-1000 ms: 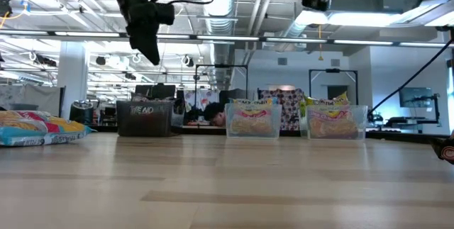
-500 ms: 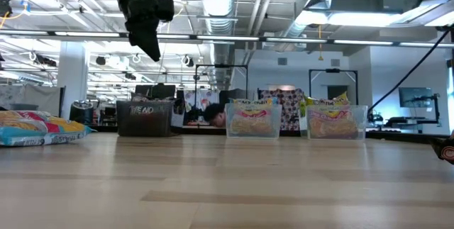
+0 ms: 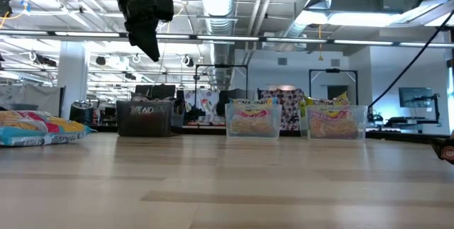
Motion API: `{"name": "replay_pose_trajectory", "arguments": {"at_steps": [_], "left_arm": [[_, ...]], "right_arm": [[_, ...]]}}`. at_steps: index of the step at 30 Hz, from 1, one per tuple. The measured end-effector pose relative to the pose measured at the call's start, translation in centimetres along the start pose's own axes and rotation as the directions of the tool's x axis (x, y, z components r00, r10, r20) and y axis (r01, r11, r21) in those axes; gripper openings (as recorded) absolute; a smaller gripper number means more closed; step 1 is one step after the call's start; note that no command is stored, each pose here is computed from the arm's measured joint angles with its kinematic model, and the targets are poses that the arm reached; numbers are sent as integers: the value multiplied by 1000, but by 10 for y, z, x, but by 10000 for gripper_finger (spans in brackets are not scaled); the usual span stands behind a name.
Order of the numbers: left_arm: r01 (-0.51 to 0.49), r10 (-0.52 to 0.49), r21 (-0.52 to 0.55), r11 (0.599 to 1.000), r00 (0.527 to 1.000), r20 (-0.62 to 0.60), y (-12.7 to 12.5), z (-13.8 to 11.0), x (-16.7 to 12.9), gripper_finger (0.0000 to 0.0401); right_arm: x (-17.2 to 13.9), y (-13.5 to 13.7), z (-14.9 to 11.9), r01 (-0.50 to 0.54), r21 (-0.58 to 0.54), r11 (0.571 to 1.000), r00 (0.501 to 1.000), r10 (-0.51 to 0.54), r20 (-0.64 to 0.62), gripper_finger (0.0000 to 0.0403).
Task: Sort Maruchan noodles
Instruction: Put the right blue noodle pack into the left transparent bin
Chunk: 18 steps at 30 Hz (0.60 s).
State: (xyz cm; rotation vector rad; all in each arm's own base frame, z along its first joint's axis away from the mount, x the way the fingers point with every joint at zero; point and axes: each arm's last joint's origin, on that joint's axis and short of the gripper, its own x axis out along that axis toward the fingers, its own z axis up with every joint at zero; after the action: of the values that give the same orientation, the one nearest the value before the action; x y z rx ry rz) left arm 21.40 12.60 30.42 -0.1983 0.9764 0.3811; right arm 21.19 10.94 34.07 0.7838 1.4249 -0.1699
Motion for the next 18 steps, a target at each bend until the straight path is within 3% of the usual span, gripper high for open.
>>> {"name": "replay_pose_trajectory", "arguments": {"at_steps": [8,14,18], "left_arm": [[0,0,19,1000,1000,0,0,0,0,111],[0,0,18,1000,1000,0,0,0,0,111],[0,0,17,1000,1000,0,0,0,0,111]], "right_arm": [[16,4,-35,95,120,988,993,-86,-83,221],[48,-4,-57,195,189,962,976,-172,-133,224],[63,0,-63,142,223,964,985,-115,-130,220]]}}
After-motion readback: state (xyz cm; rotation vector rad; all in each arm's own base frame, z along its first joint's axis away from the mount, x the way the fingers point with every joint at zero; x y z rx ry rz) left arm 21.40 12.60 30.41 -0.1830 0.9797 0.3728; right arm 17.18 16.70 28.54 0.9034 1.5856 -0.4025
